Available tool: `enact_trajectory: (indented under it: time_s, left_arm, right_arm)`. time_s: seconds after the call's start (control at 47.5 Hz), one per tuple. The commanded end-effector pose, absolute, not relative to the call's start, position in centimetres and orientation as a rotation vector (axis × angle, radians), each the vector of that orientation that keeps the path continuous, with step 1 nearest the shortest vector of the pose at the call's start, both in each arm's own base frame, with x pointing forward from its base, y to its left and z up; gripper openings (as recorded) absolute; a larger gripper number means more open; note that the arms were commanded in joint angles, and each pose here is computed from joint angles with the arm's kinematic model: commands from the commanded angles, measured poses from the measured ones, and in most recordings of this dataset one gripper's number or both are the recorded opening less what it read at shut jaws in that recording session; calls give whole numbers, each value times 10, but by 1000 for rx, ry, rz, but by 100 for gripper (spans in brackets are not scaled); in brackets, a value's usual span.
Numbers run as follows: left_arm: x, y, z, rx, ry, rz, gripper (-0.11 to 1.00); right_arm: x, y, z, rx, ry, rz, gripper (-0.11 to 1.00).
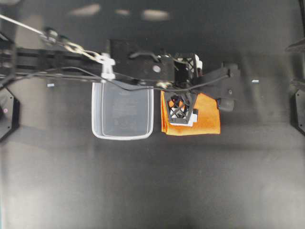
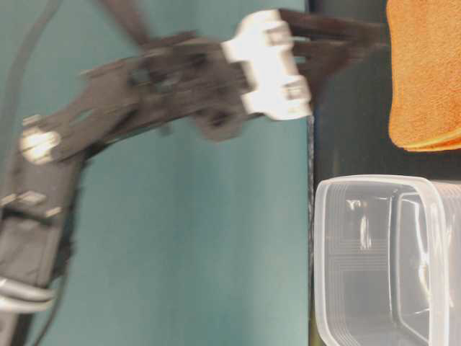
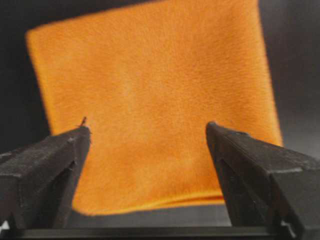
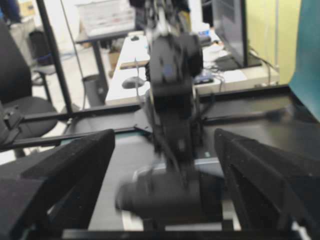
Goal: Place the orange towel into the container with the left arm.
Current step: 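Close the left gripper on the towel and lift it up, then carry the held towel left over the clear container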
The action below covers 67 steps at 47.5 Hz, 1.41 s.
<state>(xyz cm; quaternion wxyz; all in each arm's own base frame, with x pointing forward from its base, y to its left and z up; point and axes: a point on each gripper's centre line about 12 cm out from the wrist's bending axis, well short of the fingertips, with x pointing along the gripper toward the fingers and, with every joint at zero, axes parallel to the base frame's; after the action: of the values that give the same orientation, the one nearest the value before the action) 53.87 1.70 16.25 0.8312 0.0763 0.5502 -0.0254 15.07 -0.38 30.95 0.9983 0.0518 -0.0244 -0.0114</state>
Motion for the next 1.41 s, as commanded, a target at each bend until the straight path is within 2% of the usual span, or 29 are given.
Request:
enact_trajectory:
  time_s: [0.0, 0.253, 0.526, 0.589, 0.673, 0.758, 0.842, 0.884, 1.052, 1.157, 1.305, 1.389]
  left_arm:
    - [544, 17, 158, 168, 1159, -55, 90]
    - [542, 15, 108, 168, 1247, -68, 90]
    - [546, 10, 99, 175, 1198, -74, 87]
    - [543, 10, 97, 176, 1208, -76, 79]
    - [541, 6, 103, 181, 1215, -82, 59]
    - [540, 2, 121, 186, 1210, -87, 35]
    - [538, 5, 154, 186, 1183, -81, 13]
    - [537, 7, 170, 186, 1164, -76, 6]
    - [521, 12, 262, 180, 1036, -50, 6]
    - [494, 8, 318, 177, 986, -45, 6]
    - [452, 5, 342, 165, 1053, -46, 6]
    - [425, 5, 335, 163, 1145, -51, 6]
  right_arm:
    - [149, -5, 320, 103, -83, -27, 77]
    - [145, -4, 329, 115, -115, -23, 77]
    - [145, -4, 329, 121, -114, -23, 77]
    - [145, -5, 329, 121, -112, -25, 77]
    - [145, -4, 329, 121, -112, -23, 77]
    - [145, -4, 329, 119, -112, -23, 77]
    - [145, -4, 329, 118, -112, -23, 77]
    - [145, -4, 328, 119, -106, -23, 77]
    - [145, -4, 326, 120, -83, -26, 77]
    - [145, -4, 326, 118, -81, -24, 77]
    - [145, -4, 326, 111, -80, -25, 77]
    - [146, -4, 324, 111, -77, -25, 77]
